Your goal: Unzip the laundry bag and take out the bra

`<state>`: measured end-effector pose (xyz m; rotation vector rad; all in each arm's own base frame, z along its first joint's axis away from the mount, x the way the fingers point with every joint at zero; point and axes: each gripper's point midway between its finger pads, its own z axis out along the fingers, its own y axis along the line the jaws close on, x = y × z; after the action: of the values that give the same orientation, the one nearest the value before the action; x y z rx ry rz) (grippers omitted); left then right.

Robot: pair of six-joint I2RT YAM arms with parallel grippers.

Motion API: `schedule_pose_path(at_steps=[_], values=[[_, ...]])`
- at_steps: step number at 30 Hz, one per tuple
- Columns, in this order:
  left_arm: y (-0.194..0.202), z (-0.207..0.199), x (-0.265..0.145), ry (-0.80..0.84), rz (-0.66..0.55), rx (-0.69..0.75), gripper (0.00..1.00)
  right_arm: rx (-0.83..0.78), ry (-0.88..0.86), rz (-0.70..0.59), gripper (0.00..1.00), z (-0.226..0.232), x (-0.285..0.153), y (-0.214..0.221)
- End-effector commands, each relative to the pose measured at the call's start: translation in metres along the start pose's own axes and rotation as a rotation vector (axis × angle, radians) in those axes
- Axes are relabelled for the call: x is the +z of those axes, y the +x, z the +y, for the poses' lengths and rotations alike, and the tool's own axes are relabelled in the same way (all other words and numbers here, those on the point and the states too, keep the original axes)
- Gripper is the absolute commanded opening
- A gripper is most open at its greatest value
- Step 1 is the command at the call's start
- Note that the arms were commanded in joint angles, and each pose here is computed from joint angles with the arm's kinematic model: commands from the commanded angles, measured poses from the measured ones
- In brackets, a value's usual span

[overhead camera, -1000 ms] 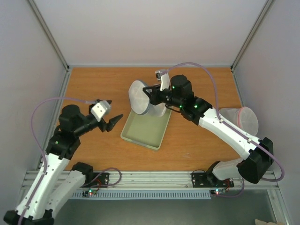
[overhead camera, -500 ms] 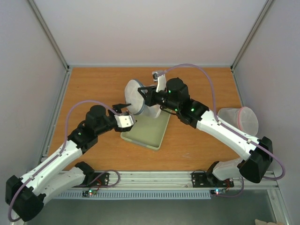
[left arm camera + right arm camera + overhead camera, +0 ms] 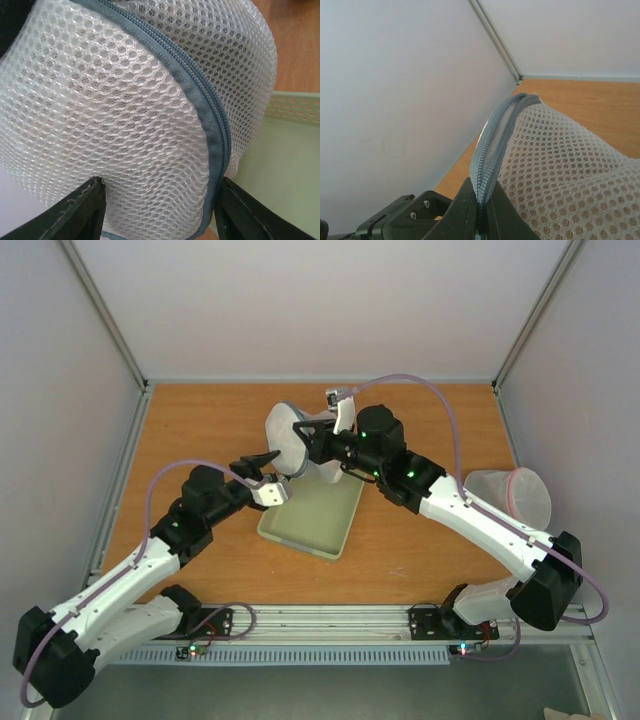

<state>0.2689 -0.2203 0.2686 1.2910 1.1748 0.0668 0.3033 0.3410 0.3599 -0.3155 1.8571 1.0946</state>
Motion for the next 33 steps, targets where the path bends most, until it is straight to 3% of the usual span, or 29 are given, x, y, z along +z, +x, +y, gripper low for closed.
schedule_pose_path(at_steps=[1,10,15,19,25,26,30,33], values=[[-0.023,0.031,-0.009,-0.113,-0.058,0.022,0.58,-0.036,-0.057,-0.101,0.01,0.022,-0.015,-0.028],[-0.031,0.036,-0.022,-0.084,-0.049,-0.037,0.48,-0.054,-0.014,-0.084,0.01,0.013,-0.014,-0.023],[-0.031,0.043,-0.019,-0.120,-0.051,-0.048,0.31,-0.041,-0.053,-0.063,0.01,0.019,-0.009,-0.020],[-0.032,0.037,-0.018,-0.089,-0.060,-0.038,0.27,-0.041,-0.062,-0.056,0.01,0.020,-0.008,-0.018],[-0.034,0.023,-0.017,-0.012,-0.077,-0.040,0.12,-0.029,-0.097,-0.024,0.01,0.024,-0.001,-0.011],[-0.033,0.016,-0.018,0.026,-0.068,-0.058,0.16,-0.031,-0.090,-0.024,0.01,0.022,-0.001,-0.010],[-0.035,0.007,-0.026,0.090,-0.055,-0.166,0.48,-0.017,-0.049,-0.037,0.01,0.013,-0.001,-0.009],[-0.036,0.019,-0.026,0.047,-0.041,-0.319,0.55,0.001,-0.060,-0.072,0.01,0.019,-0.002,-0.013]])
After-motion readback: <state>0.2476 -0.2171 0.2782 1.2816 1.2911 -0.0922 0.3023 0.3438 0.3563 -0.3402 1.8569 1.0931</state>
